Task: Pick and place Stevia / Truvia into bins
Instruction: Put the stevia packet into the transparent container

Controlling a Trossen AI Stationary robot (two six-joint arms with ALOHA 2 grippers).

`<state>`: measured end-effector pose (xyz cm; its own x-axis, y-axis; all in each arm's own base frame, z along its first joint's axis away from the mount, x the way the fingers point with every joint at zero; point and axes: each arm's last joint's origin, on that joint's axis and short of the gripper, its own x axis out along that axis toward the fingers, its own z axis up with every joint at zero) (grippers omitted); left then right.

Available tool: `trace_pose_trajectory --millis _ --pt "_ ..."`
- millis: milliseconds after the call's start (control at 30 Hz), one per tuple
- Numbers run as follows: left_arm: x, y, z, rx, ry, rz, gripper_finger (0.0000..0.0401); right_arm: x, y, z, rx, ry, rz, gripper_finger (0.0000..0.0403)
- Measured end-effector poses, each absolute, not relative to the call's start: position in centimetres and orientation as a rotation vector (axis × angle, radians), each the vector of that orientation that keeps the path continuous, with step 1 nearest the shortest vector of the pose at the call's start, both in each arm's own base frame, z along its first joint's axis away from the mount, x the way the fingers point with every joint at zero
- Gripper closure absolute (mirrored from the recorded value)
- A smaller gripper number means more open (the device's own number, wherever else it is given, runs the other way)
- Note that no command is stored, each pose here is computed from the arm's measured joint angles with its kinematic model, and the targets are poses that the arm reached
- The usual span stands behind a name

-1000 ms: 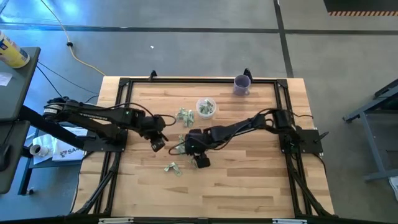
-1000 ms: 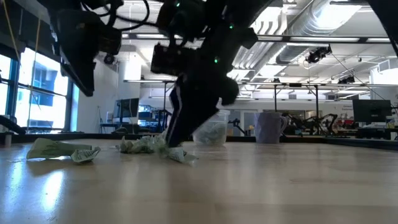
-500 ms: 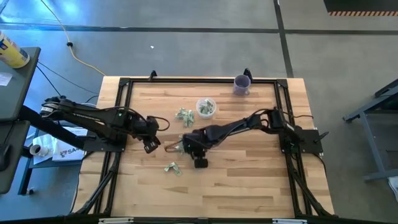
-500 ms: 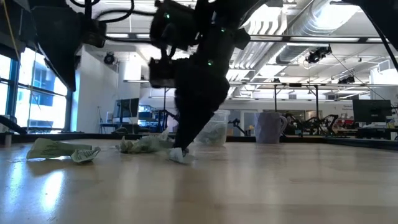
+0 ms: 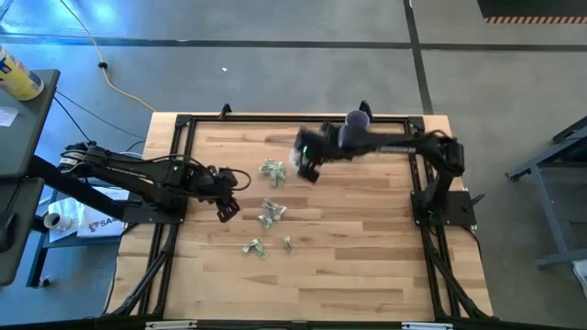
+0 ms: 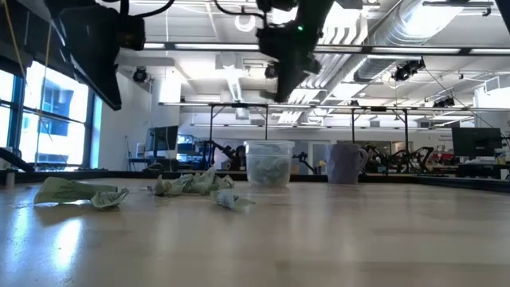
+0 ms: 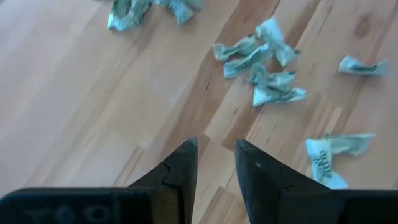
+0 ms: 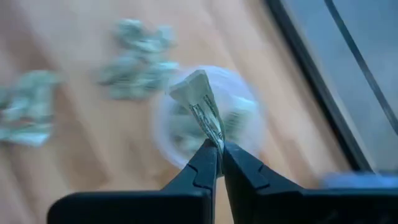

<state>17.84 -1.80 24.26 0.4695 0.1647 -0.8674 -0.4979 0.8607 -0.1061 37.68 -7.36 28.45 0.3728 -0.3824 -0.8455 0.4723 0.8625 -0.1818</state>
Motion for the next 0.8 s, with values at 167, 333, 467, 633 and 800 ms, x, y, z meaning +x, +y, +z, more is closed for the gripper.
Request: trace_pose_trajectory --millis 167,333,467,633,800 --pt "18.2 -1.8 24.4 -0.379 0.97 0.407 0.0261 37.1 -11.4 26.5 0.17 1.13 -0.485 0.0398" --pt "18.2 -1.9 24.5 -0.417 0.956 0.425 0.0261 38.0 -12.0 25.2 0.15 1.065 -0.412 0.0377" --pt "18.2 -1.9 24.5 -0.46 0.949 0.448 0.0261 37.6 -12.5 23.3 0.104 1.126 -0.448 0.0379" --pt "18.2 -1.9 24.5 -0.491 0.942 0.465 0.0261 37.8 -12.9 22.6 0.085 1.06 -0.429 0.0398" --pt "18.2 -1.8 24.5 -0.494 0.935 0.48 0.0261 38.0 -13.5 21.2 0.086 1.049 -0.445 0.0385"
